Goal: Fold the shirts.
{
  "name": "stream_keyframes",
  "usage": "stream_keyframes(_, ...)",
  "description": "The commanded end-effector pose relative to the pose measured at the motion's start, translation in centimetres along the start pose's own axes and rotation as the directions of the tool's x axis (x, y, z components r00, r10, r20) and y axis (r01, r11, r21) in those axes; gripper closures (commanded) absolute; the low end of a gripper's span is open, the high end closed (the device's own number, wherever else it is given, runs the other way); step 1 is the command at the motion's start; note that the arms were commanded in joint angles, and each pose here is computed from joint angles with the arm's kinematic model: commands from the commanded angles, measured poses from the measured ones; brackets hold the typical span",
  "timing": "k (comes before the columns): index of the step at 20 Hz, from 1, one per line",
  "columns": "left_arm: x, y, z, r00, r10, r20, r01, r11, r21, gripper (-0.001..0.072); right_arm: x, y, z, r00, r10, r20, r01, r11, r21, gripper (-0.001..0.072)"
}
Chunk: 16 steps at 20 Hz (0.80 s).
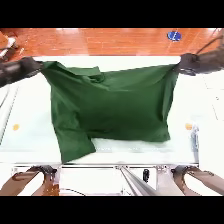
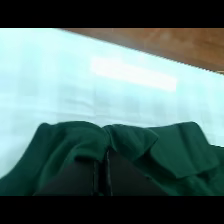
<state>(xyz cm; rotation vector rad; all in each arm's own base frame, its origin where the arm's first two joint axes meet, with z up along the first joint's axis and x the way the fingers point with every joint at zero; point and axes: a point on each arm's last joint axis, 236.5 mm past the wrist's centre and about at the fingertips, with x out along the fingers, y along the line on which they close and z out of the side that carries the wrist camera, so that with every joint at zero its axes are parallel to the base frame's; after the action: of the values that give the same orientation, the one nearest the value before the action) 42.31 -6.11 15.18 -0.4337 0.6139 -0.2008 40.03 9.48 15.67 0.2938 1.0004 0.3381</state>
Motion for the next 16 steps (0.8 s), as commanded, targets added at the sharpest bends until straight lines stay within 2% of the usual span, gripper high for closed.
stream_keyframes(1, 8.7, 1.2, -2.1, 0.998, 0.018, -0.066, -0.021, 0.999, -0.037, 0.0686, 7.3, -3.4, 2.9, 0.999, 0.030, -0.033, -0.026, 0.994, 0.105, 0.0692)
stream_keyframes(7, 15.3, 1.7, -2.9, 0.983, -0.011, -0.184, -0.011, 0.993, -0.114, 0.0684, 13.7, -6.9, 7.6, 0.982, 0.189, 0.009, -0.182, 0.926, 0.330, 0.0691)
stream_keyframes(8, 15.5, 1.3, -3.8, 0.974, -0.031, -0.225, 0.004, 0.993, -0.116, 0.0667, 14.6, -7.6, 7.5, 0.982, 0.190, 0.007, -0.181, 0.920, 0.347, 0.0650)
stream_keyframes(9, 15.5, 1.0, -4.8, 0.963, -0.044, -0.264, 0.018, 0.995, -0.102, 0.0557, 15.4, -8.1, 7.1, 0.982, 0.189, -0.005, -0.175, 0.917, 0.360, 0.0428)
stream_keyframes(10, 15.2, 0.8, -6.1, 0.948, -0.052, -0.314, 0.028, 0.996, -0.081, 0.0275, 15.8, -8.5, 6.6, 0.981, 0.192, -0.024, -0.170, 0.914, 0.368, 0.0297)
stream_keyframes(11, 14.7, 1.3, -6.9, 0.932, -0.048, -0.359, 0.028, 0.998, -0.060, 0.0200, 15.6, -9.0, 6.1, 0.981, 0.191, -0.043, -0.162, 0.913, 0.375, 0.0296)
stream_keyframes(14, 10.4, 7.2, -8.1, 0.851, 0.045, -0.523, -0.065, 0.998, -0.019, 0.0200, 11.2, -11.2, 3.4, 0.966, 0.210, -0.153, -0.133, 0.904, 0.407, 0.0297)
stream_keyframes(15, 8.5, 9.7, -7.9, 0.831, 0.074, -0.551, -0.109, 0.994, -0.031, 0.0200, 9.1, -12.4, 1.6, 0.958, 0.180, -0.222, -0.086, 0.922, 0.377, 0.0297)
stream_keyframes(16, 6.4, 11.9, -7.6, 0.821, 0.084, -0.564, -0.127, 0.991, -0.037, 0.0200, 6.8, -14.6, -0.9, 0.947, 0.090, -0.308, 0.025, 0.937, 0.349, 0.0297)
